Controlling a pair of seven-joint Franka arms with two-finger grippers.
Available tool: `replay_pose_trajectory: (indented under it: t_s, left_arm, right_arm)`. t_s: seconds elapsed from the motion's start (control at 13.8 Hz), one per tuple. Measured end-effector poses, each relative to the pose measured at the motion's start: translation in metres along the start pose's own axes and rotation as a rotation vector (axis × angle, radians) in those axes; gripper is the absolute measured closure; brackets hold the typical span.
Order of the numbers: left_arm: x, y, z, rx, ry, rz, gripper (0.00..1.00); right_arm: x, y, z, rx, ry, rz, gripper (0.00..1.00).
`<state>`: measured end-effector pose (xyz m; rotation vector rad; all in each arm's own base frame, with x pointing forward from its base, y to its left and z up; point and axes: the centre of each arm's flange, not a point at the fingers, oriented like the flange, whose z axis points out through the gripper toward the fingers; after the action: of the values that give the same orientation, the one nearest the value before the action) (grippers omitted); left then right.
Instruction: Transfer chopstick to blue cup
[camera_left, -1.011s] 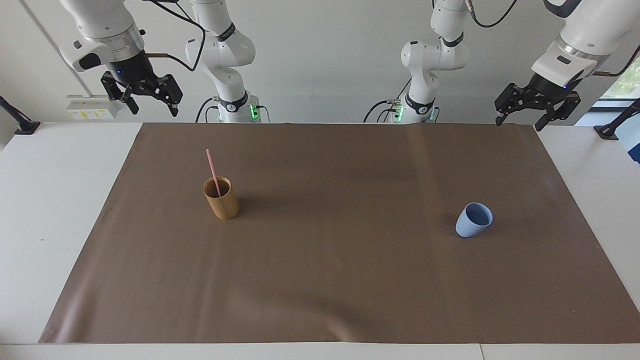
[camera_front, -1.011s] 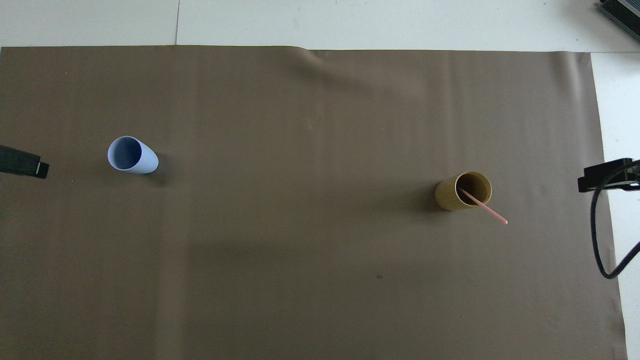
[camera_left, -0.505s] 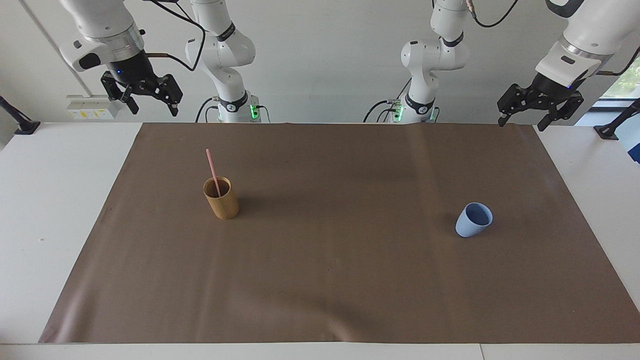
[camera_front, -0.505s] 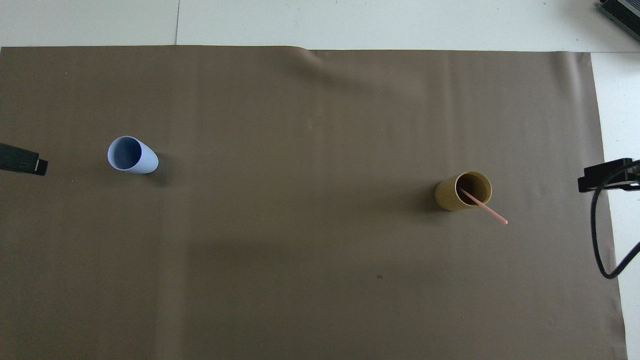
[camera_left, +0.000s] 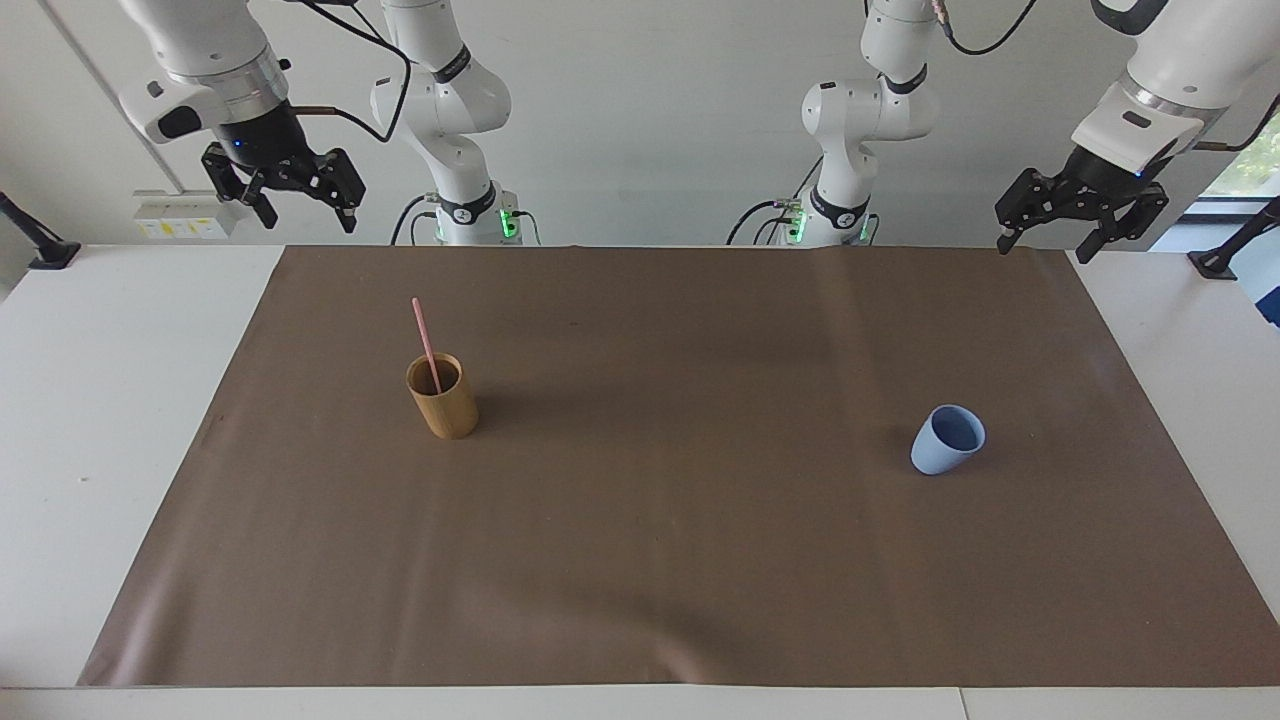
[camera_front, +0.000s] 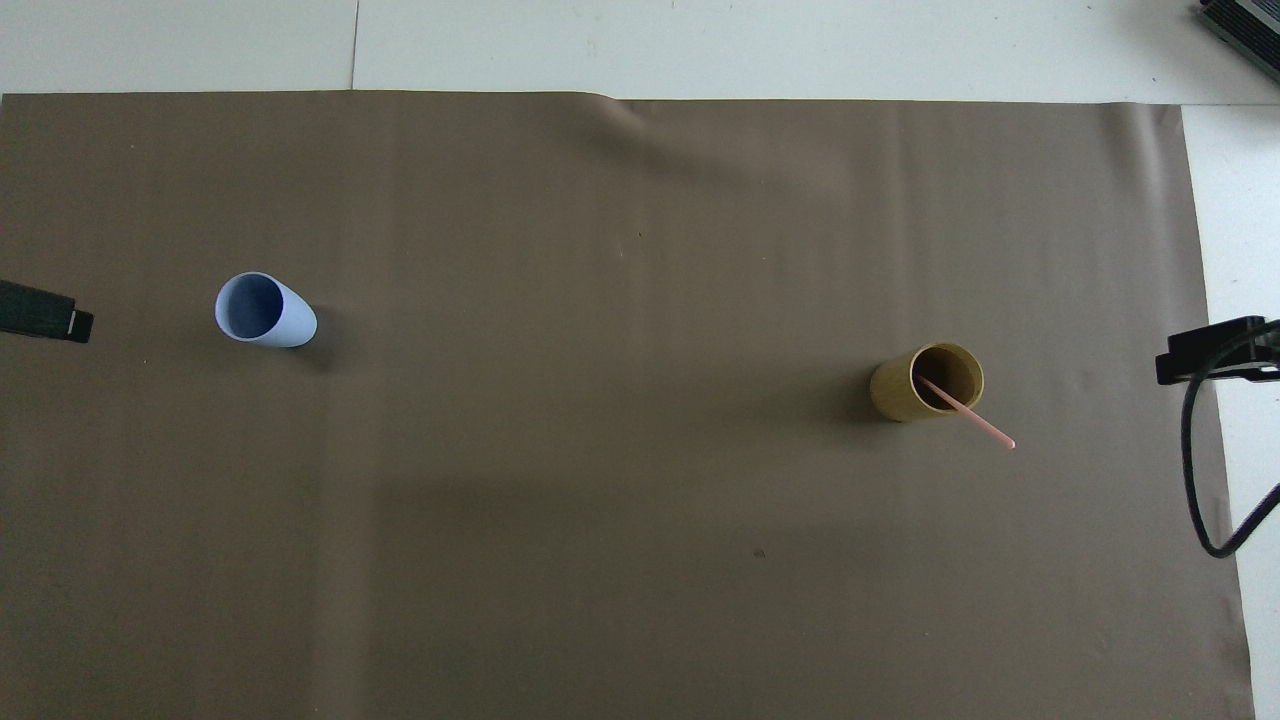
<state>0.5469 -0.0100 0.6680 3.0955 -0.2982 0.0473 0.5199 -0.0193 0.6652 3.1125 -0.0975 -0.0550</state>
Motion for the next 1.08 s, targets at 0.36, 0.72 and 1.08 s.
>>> replay_pose_trajectory:
  t_s: [0.36, 0.72, 1.08]
  left_arm:
    - [0.006, -0.001, 0.002, 0.006, 0.033, 0.000, 0.00]
    - [0.034, -0.013, 0.040, 0.017, 0.061, -0.013, 0.00]
    - [0.051, -0.045, 0.133, 0.026, 0.068, -0.061, 0.00]
  right_arm:
    - [0.000, 0.000, 0.000, 0.000, 0.000, 0.000, 0.00]
    - [0.000, 0.000, 0.000, 0.000, 0.000, 0.000, 0.00]
    - [0.000, 0.000, 0.000, 0.000, 0.000, 0.000, 0.00]
